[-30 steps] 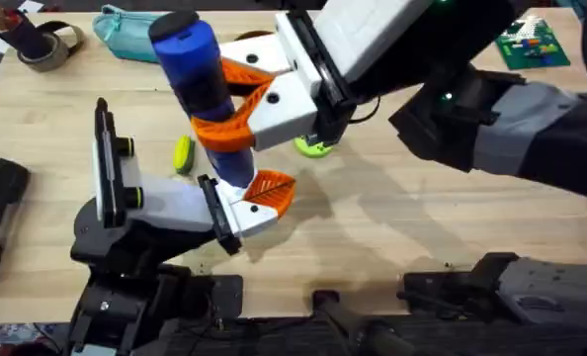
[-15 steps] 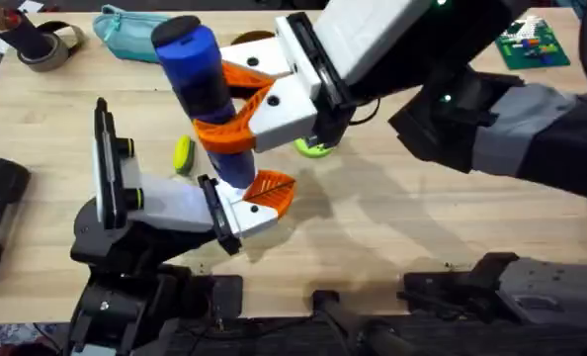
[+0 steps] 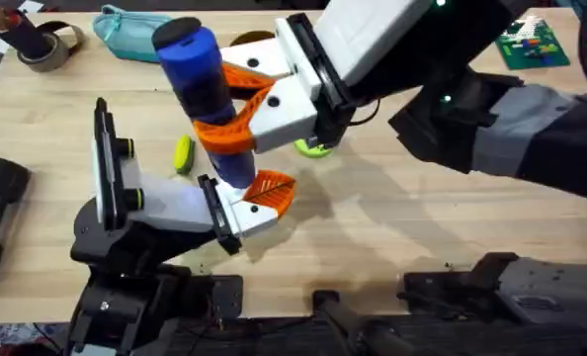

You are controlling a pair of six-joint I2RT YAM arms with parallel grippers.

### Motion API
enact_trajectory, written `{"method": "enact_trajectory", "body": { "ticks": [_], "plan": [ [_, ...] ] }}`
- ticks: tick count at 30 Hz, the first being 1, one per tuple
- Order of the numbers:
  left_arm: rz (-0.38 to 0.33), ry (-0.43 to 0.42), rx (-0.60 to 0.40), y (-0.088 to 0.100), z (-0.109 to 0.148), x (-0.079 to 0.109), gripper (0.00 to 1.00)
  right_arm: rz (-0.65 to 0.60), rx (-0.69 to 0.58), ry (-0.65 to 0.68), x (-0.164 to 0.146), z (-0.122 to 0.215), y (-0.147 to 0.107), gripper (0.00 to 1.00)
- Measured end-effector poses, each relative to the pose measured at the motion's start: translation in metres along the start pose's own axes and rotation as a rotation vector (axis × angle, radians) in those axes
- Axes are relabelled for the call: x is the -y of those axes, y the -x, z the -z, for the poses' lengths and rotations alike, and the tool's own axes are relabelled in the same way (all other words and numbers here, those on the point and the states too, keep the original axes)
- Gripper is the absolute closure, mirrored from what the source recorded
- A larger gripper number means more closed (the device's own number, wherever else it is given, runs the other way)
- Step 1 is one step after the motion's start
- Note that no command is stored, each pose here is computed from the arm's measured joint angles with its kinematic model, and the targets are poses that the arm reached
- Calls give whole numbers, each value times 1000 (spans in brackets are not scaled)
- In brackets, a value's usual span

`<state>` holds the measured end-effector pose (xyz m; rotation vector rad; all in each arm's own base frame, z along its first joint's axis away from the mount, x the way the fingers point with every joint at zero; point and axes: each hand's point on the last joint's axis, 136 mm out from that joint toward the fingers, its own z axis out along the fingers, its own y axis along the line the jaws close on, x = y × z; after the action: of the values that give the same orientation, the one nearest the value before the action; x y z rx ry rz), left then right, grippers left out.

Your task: Pick up the gripper from the table and insert it into the empty holder that is missing its gripper. Then pick up a screw, insert it into the mounting hole, and use the screwdriver to tighten it. Finally, clean up the table by picking up the vegetable and placing it into the bucket.

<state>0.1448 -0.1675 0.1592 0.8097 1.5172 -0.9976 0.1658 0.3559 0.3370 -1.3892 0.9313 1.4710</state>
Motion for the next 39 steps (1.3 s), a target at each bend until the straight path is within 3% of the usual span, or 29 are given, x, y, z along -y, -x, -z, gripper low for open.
{"method": "enact_trajectory", "body": {
  "ticks": [9,15,18,23,30,34,39],
  "plan": [
    [0,0,0,0,0,0,988,32,25,-3,6,4,23,967],
    [0,0,0,0,0,0,988,58,7,-38,29,17,86,966],
    [0,0,0,0,0,0,988,57,-19,-56,34,24,99,967],
    [0,0,0,0,0,0,988,-35,-87,-142,53,45,81,966],
    [0,0,0,0,0,0,988,-302,-240,-373,80,106,18,966],
    [0,0,0,0,0,0,988,-297,-292,-431,84,130,3,968],
    [0,0,0,0,0,0,988,-297,-292,-431,84,130,3,968]
  ]
}}
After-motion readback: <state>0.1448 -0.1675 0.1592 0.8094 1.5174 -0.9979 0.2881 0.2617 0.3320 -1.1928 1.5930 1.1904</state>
